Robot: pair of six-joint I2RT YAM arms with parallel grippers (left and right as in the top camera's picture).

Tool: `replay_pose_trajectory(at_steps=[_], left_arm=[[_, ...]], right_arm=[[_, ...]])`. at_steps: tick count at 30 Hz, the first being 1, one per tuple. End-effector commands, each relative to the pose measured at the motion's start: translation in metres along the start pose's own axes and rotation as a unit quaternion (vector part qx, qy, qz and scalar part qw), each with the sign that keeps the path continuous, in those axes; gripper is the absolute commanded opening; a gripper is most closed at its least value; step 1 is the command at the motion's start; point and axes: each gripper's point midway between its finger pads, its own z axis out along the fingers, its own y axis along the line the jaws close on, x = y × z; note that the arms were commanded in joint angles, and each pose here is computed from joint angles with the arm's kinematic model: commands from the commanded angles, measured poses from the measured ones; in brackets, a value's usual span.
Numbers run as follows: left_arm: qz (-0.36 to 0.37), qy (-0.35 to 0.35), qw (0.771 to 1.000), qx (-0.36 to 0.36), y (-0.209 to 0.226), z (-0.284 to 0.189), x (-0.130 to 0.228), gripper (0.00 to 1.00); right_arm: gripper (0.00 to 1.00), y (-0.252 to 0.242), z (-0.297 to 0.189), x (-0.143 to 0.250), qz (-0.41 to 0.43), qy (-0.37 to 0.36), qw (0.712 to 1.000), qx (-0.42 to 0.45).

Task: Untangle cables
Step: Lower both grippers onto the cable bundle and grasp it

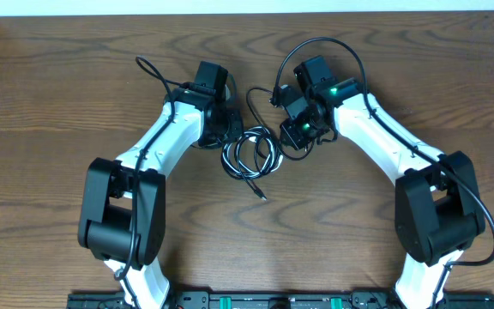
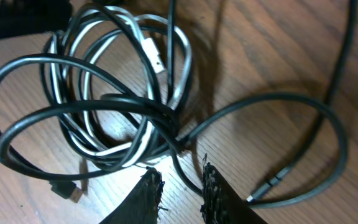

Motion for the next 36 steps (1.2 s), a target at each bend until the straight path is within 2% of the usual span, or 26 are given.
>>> replay_pose_trajectory(at_steps=[1,11,20,26,36], left_arm=[[-0.006,0.008,1.000,0.007,-0.002,0.005,-0.001,0.08],[-0.011,0.026,1.000,-0.004,0.007,0.022,0.004,0.08],[-0.011,0.025,1.000,-0.004,0.007,0.023,0.003,0.08],[-0.012,0.030,0.999,-0.006,0.009,0.025,0.008,0.08],[-0.012,0.027,1.000,-0.005,0.011,0.028,0.008,0.08]], right_arm=[[0.21,0.010,0.012,0.003,-0.020,0.009,0.999,-0.030],[0.17,0.001,0.031,-0.005,-0.023,-0.001,1.000,-0.018],[0.18,0.009,0.039,0.001,-0.032,0.005,0.999,-0.021],[0.19,-0.007,0.044,0.014,-0.029,0.026,0.999,0.022],[0.18,-0.010,0.045,0.001,-0.037,-0.001,0.999,0.029]])
